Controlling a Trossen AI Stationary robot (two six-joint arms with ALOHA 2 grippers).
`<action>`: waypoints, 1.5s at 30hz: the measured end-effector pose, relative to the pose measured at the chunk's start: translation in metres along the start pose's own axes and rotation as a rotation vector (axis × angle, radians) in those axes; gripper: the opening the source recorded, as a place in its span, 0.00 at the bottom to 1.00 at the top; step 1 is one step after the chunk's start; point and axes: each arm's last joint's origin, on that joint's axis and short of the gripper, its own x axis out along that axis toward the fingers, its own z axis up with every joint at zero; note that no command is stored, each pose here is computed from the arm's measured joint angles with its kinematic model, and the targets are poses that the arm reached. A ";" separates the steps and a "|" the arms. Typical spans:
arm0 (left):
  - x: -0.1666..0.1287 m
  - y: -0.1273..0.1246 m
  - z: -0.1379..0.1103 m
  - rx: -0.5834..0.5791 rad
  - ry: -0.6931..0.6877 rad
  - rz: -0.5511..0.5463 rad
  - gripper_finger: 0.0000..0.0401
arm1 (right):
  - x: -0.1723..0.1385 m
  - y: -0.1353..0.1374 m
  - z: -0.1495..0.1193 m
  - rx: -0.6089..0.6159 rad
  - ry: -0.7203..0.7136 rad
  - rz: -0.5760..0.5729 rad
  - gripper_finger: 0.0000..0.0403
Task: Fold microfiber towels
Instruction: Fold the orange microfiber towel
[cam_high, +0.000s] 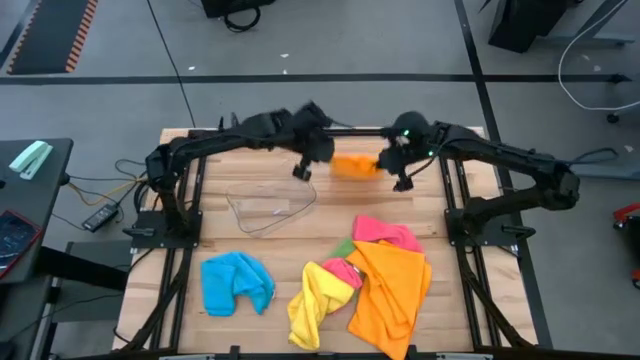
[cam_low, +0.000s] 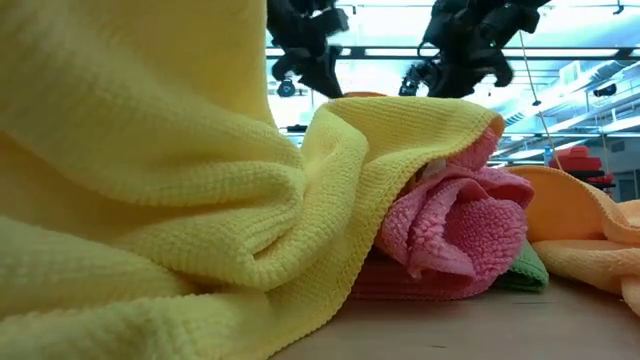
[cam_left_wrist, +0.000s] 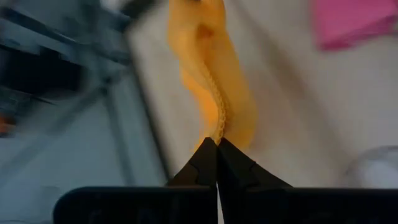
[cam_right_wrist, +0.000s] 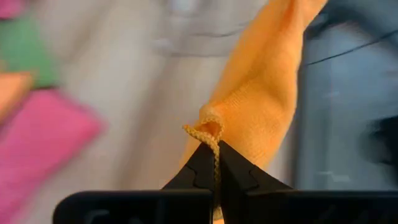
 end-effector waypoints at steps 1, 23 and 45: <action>0.006 -0.006 0.002 -0.020 0.009 -0.040 0.01 | 0.006 0.004 0.002 0.020 0.012 0.041 0.02; 0.074 -0.087 0.048 -0.123 0.034 -0.304 0.02 | 0.063 0.098 0.002 0.219 0.246 0.346 0.02; 0.016 -0.044 0.065 -0.082 -0.232 -0.188 0.04 | -0.042 0.088 0.021 0.105 -0.028 0.166 0.02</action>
